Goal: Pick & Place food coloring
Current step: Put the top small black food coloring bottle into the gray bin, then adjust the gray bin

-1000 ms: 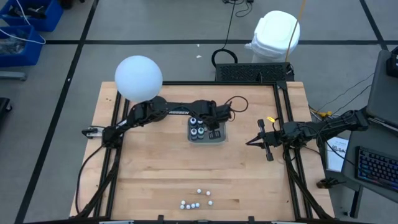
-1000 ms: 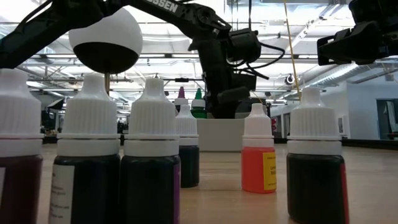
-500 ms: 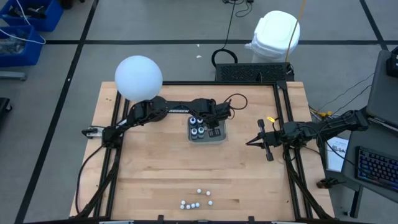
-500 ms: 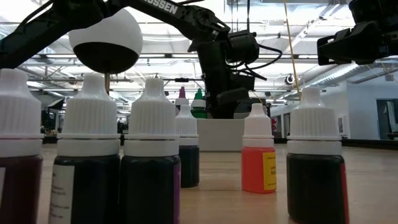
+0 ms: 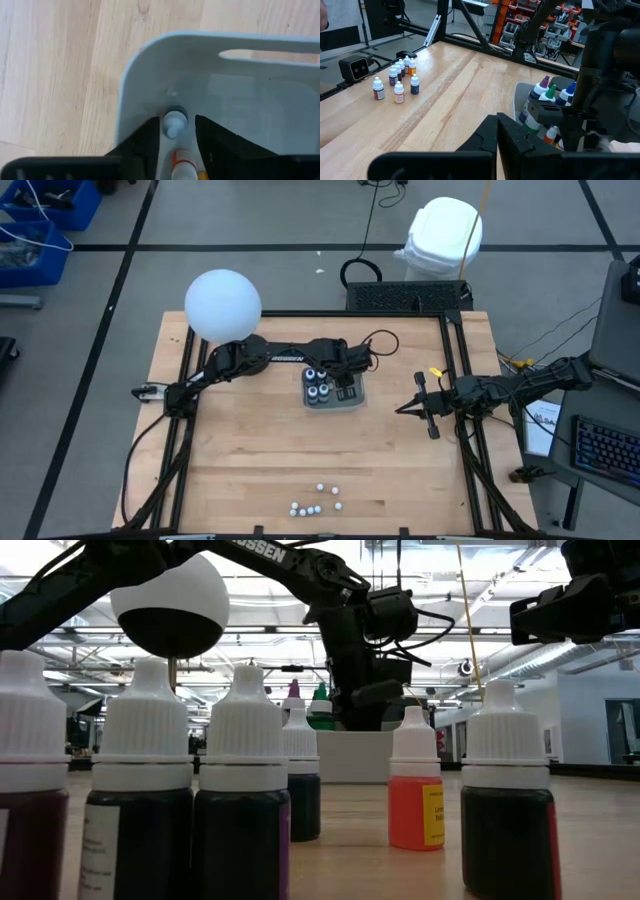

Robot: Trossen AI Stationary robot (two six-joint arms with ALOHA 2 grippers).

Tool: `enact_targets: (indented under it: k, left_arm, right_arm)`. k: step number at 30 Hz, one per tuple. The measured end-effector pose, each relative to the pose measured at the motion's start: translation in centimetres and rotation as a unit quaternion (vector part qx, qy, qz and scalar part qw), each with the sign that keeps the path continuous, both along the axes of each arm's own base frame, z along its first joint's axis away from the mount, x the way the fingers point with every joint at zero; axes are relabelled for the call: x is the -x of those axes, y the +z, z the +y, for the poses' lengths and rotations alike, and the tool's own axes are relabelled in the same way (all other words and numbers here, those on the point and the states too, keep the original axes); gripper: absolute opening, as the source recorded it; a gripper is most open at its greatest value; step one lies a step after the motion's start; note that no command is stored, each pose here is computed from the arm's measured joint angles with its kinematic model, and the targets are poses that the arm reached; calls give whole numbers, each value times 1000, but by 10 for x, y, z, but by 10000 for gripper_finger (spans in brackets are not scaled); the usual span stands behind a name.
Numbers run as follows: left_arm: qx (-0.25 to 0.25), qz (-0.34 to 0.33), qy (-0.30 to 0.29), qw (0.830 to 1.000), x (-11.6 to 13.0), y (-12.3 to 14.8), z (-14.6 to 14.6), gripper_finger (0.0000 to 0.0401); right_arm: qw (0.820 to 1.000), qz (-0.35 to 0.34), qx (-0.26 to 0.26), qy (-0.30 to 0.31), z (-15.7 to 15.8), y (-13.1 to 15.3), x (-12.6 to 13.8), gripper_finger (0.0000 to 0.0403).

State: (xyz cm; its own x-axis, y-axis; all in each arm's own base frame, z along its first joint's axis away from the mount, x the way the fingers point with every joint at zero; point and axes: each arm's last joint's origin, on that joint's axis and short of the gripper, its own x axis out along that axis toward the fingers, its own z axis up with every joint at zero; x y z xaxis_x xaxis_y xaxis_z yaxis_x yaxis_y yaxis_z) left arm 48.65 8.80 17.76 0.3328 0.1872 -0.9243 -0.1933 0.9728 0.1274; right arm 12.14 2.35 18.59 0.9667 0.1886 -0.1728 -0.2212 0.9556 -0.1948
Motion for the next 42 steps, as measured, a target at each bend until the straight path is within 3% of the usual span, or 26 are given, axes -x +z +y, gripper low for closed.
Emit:
enact_targets:
  k: [6,14,19,25,31,35,42]
  left_arm:
    - [0,1,0,1000,2,5,-1,146]
    - [3,-57,-21,998,17,69,-21,147]
    - [15,-69,-20,997,43,117,-50,147]
    - [-14,-33,-54,998,63,134,-110,110]
    - [-8,-12,-115,993,65,105,-169,11]
    - [-46,5,-125,991,71,65,-191,10]
    - [-66,81,-42,994,95,7,-181,5]
  right_arm:
    - [1000,0,0,0,0,0,0,0]
    - [1000,1,-1,0,0,0,0,0]
    - [1000,2,-1,0,0,0,0,0]
    - [1000,5,-7,-1,0,-1,0,0]
    - [1000,9,-15,-3,0,-1,-1,0]
    - [1000,12,-22,-4,0,-2,-1,0]
    - [1000,13,-22,-4,0,-2,-2,0]
